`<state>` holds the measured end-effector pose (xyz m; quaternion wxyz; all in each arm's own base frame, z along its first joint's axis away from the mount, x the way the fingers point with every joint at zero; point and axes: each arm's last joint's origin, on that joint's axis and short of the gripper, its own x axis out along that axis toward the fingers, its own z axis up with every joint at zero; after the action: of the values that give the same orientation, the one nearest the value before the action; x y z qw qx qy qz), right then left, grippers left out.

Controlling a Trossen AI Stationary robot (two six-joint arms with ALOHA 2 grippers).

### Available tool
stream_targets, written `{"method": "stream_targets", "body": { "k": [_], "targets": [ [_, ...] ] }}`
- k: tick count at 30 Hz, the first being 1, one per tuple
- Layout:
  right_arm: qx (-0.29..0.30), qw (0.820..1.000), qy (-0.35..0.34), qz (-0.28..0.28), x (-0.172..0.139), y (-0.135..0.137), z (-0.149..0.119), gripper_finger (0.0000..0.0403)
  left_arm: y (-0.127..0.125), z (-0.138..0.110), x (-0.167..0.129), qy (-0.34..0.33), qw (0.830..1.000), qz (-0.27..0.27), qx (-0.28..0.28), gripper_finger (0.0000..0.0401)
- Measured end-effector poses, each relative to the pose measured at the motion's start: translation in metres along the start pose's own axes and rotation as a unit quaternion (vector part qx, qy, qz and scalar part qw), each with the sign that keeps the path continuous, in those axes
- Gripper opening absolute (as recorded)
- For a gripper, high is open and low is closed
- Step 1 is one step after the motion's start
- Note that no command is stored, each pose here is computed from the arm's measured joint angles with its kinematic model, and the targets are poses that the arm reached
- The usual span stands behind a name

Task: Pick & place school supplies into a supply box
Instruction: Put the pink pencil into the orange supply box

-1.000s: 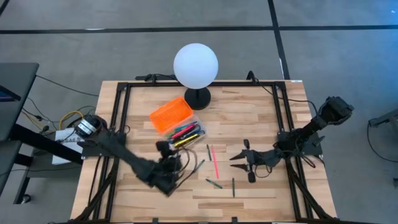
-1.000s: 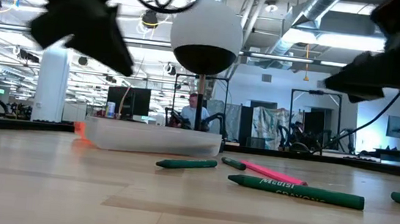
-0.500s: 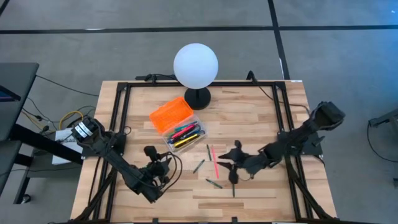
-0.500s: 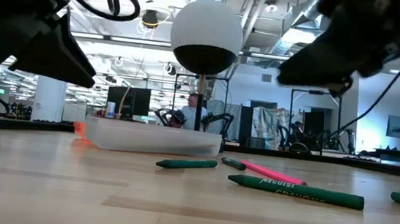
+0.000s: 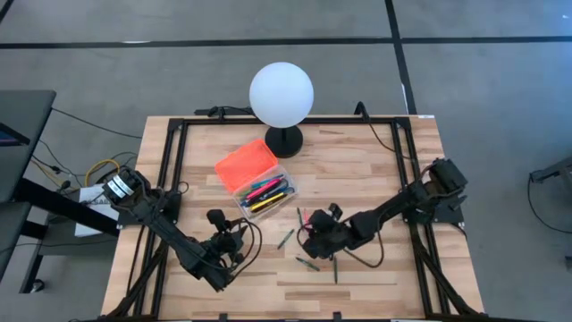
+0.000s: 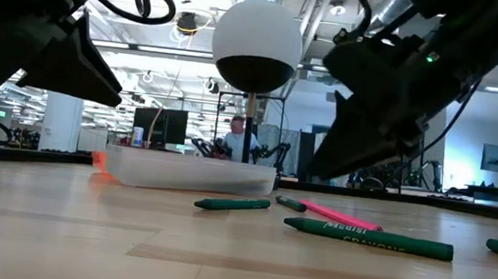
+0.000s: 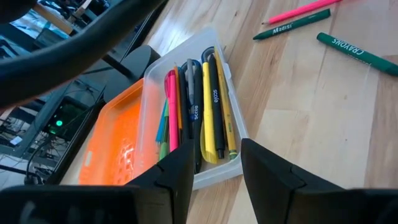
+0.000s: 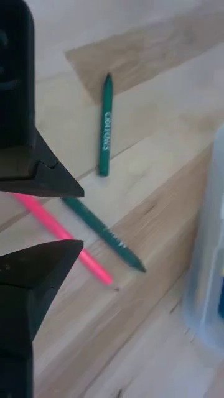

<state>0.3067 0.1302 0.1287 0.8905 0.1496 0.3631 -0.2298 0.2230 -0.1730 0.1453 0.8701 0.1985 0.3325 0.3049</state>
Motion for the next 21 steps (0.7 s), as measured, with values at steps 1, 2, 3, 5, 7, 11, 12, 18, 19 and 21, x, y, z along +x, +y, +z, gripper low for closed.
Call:
{"method": "stream_targets", "body": {
  "k": [1, 2, 3, 5, 7, 11, 12, 18, 19, 21],
  "targets": [
    [0.004, 1.000, 0.004, -0.005, 0.001, 0.002, 0.000, 0.0113, 0.000, 0.000, 0.000, 0.000, 1.000, 0.000, 0.000, 0.0127],
    [0.002, 1.000, 0.009, -0.010, 0.001, 0.003, 0.000, 0.0113, 0.000, 0.000, 0.000, 0.000, 1.000, 0.000, 0.000, 0.0127],
    [0.000, 1.000, 0.011, -0.014, 0.002, 0.004, 0.000, 0.0113, 0.000, 0.000, 0.000, 0.000, 1.000, 0.000, 0.000, 0.0127],
    [0.000, 1.000, 0.012, -0.014, 0.005, 0.007, -0.001, 0.0113, 0.000, 0.000, 0.000, 0.000, 1.000, 0.000, -0.001, 0.0127],
    [-0.001, 1.000, 0.014, -0.016, 0.006, 0.008, -0.001, 0.0113, 0.000, 0.000, 0.000, -0.001, 1.000, 0.000, -0.001, 0.0127],
    [0.012, 0.999, 0.026, -0.030, 0.008, 0.005, -0.004, 0.0113, 0.000, 0.000, 0.000, -0.002, 1.000, -0.001, -0.004, 0.0127],
    [0.018, 0.999, 0.029, -0.035, 0.007, 0.004, -0.005, 0.0113, -0.001, 0.000, 0.000, -0.002, 1.000, -0.001, -0.005, 0.0127],
    [0.026, 0.998, 0.037, -0.042, 0.004, 0.005, -0.011, 0.0113, 0.000, 0.001, 0.000, -0.006, 1.000, 0.002, -0.006, 0.0127],
    [0.026, 0.998, 0.036, -0.039, 0.003, 0.006, -0.012, 0.0113, 0.000, 0.001, 0.000, -0.007, 1.000, 0.003, -0.006, 0.0127],
    [0.026, 0.998, 0.034, -0.036, 0.002, 0.008, -0.013, 0.0113, 0.000, 0.001, 0.001, -0.006, 1.000, 0.003, -0.007, 0.0127]
  ]
}}
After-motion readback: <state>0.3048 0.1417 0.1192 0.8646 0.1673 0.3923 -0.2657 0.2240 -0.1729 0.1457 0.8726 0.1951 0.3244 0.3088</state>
